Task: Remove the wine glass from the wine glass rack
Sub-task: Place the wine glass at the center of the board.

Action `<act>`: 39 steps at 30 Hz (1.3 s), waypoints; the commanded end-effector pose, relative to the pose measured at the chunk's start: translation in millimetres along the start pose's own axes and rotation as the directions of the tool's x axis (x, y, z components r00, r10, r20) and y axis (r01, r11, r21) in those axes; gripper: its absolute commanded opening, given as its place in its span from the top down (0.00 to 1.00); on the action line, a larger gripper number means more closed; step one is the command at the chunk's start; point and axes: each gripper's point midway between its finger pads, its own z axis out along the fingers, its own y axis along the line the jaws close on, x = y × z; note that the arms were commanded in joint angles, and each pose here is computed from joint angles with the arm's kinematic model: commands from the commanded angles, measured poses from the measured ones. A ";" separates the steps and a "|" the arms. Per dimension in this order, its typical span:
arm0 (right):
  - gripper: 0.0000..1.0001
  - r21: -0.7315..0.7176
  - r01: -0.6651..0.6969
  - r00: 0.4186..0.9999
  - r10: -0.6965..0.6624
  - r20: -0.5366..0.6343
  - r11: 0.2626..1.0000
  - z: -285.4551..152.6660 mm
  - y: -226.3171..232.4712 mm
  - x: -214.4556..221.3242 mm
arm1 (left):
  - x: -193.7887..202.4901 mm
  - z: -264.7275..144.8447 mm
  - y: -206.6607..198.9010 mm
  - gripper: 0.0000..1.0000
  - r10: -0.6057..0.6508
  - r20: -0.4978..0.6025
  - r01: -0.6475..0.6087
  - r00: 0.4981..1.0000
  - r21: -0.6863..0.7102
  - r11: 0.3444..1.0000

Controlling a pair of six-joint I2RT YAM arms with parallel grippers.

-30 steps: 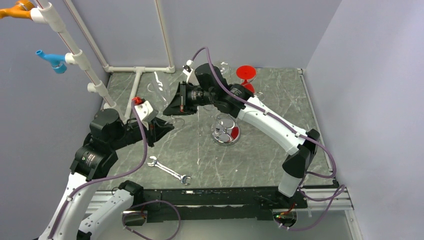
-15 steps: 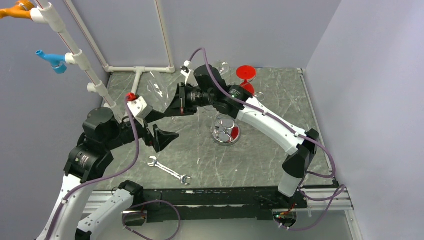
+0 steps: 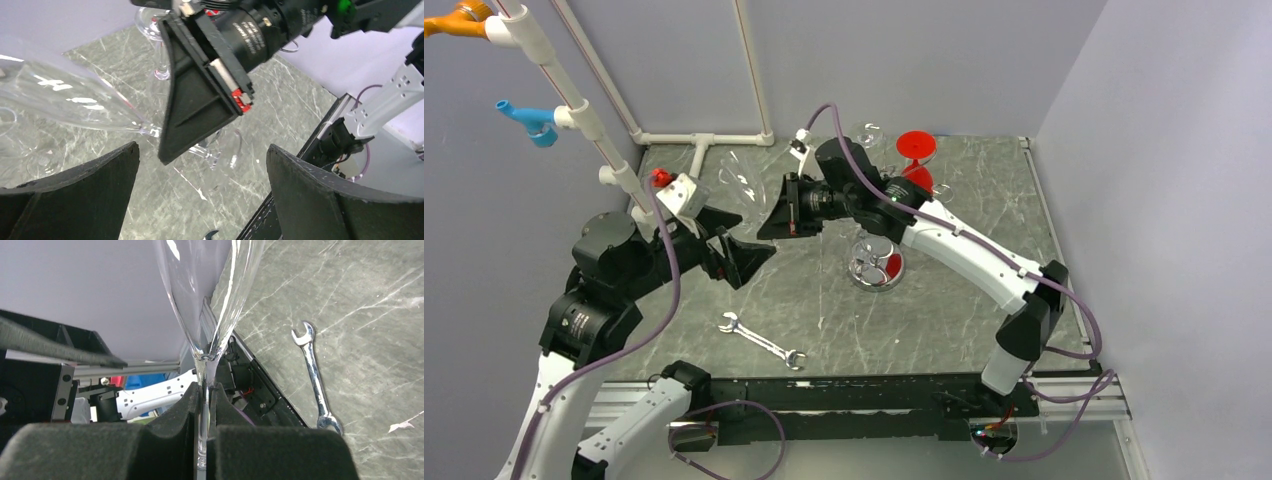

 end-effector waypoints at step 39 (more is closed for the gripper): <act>1.00 -0.316 0.266 0.953 -0.199 0.229 0.911 -80.8 71.0 6.1 | -40.2 35.9 32.3 0.01 -0.316 0.177 0.340 0.932 -0.125 0.932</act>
